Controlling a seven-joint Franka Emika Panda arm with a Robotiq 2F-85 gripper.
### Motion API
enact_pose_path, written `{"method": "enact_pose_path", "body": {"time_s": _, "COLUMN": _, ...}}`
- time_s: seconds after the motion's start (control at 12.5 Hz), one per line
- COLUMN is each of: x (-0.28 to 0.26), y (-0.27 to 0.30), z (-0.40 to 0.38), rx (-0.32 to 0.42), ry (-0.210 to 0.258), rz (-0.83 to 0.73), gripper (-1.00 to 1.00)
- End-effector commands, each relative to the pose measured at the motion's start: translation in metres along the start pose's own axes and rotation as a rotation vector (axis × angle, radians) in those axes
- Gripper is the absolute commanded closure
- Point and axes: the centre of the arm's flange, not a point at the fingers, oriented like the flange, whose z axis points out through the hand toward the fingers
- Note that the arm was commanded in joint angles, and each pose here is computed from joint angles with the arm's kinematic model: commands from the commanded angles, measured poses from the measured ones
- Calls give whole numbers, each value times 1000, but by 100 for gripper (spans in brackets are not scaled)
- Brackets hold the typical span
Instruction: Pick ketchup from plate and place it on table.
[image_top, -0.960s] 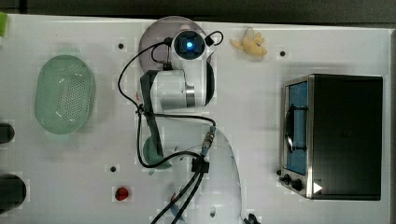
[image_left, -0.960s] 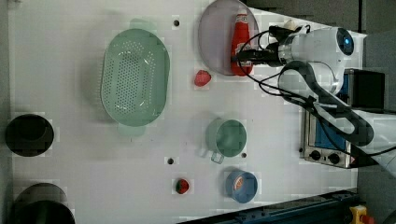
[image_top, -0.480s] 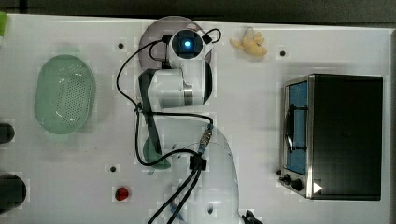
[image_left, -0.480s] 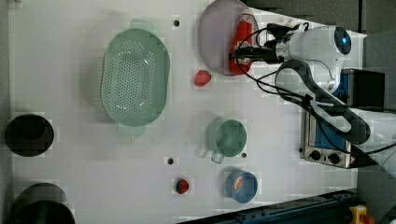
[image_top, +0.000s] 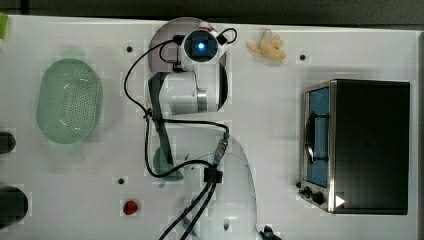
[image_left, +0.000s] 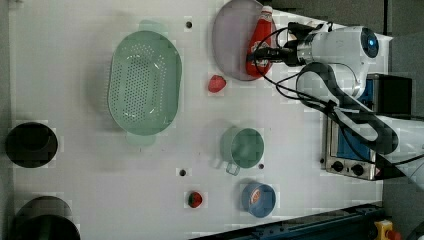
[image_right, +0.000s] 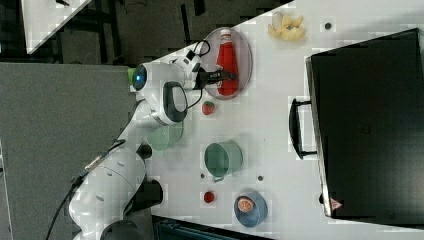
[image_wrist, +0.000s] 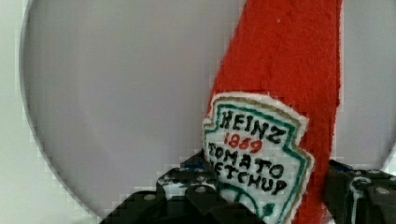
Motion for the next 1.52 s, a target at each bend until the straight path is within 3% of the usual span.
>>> {"method": "enact_pose_path", "body": {"time_s": 0.08, "x": 27, "y": 9, "z": -84, "rx": -6, "ry": 65, "rz": 15, "gripper": -27}}
{"method": "enact_pose_path", "body": {"time_s": 0.48, "x": 26, "y": 28, "z": -182, "rx": -5, "ry": -3, "rz": 123, "gripper": -27}}
{"method": "enact_pose_path", "body": {"time_s": 0.64, "x": 16, "y": 41, "z": -219, "rx": 24, "ry": -34, "rz": 199, "gripper": -27}}
{"method": "enact_pose_path", "body": {"time_s": 0.88, "x": -9, "y": 60, "z": -267, "rx": 5, "ry": -68, "rz": 245, "gripper": -26}}
{"method": "enact_pose_path", "body": {"time_s": 1.04, "x": -37, "y": 66, "z": -279, "rx": -13, "ry": -112, "rz": 277, "gripper": -27}}
{"method": "enact_pose_path", "body": {"time_s": 1.28, "x": -78, "y": 71, "z": -273, "rx": -38, "ry": -136, "rz": 369, "gripper": -26}}
{"method": "enact_pose_path", "body": {"time_s": 1.52, "x": -114, "y": 74, "z": -244, "rx": -49, "ry": -122, "rz": 406, "gripper": -27}}
